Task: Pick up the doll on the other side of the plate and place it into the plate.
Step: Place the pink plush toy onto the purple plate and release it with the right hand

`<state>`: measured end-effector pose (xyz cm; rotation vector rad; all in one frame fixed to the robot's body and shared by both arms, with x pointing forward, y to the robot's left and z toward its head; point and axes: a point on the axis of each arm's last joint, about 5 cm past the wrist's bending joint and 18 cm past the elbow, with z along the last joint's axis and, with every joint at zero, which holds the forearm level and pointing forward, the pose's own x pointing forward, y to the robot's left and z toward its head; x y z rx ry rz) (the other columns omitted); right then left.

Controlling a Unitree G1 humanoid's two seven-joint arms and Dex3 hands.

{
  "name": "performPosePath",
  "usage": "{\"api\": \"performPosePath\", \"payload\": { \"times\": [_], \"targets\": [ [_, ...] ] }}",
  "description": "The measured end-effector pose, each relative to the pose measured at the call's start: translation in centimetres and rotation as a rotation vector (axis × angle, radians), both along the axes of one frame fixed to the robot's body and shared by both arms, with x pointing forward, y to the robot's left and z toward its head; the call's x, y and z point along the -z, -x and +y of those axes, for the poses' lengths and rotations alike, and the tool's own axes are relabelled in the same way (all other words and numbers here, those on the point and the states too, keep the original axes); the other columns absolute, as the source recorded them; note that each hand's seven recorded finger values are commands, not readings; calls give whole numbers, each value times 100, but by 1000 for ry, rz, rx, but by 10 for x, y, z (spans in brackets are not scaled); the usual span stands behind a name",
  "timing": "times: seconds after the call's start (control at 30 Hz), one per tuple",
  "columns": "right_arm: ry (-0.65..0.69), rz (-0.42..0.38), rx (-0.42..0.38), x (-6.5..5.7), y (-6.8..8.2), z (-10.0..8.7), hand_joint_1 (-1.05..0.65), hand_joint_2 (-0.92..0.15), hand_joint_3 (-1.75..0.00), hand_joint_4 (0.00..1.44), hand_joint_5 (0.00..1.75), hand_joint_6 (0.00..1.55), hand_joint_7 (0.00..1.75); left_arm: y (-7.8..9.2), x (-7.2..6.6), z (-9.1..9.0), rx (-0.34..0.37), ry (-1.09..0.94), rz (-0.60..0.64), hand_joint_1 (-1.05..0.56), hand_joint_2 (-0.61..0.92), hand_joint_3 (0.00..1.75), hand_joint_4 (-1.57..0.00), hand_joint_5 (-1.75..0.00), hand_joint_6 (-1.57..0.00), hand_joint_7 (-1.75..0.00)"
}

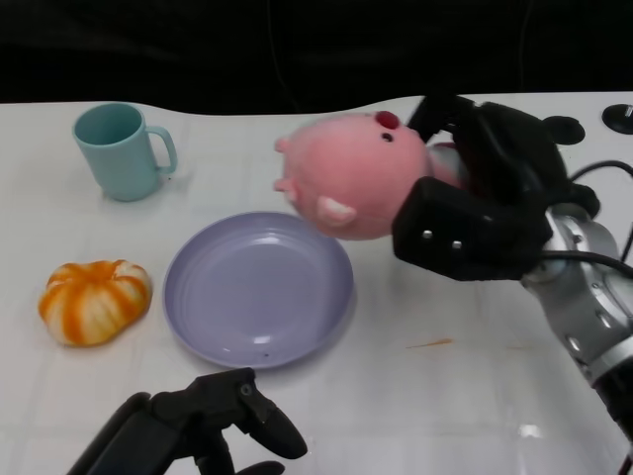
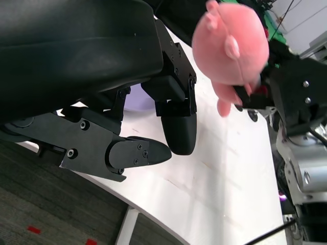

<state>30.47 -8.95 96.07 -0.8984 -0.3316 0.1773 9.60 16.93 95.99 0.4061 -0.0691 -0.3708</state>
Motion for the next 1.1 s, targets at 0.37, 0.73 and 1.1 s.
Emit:
{"api": "performPosePath", "payload": {
  "times": [0.37, 0.73, 1.1],
  "targets": [
    [28, 31, -158, -9, -1, 59, -23, -29, -139, 101, 175, 78, 175, -1, 2, -10, 12, 8, 18, -20, 87, 50, -65, -169, -65, -105],
    [91, 112, -193, 9, 6, 83, -23, -33, -128, 94, 175, 70, 171, -2, 1, -13, 16, 7, 11, -22, 86, 54, -66, -168, -63, -107],
    [93, 173, -191, 10, 8, 88, -46, -89, -14, 35, 76, 56, 3, -1, -1, -13, 14, 11, 8, -22, 87, 53, -66, -167, -63, -107]
  ]
}}
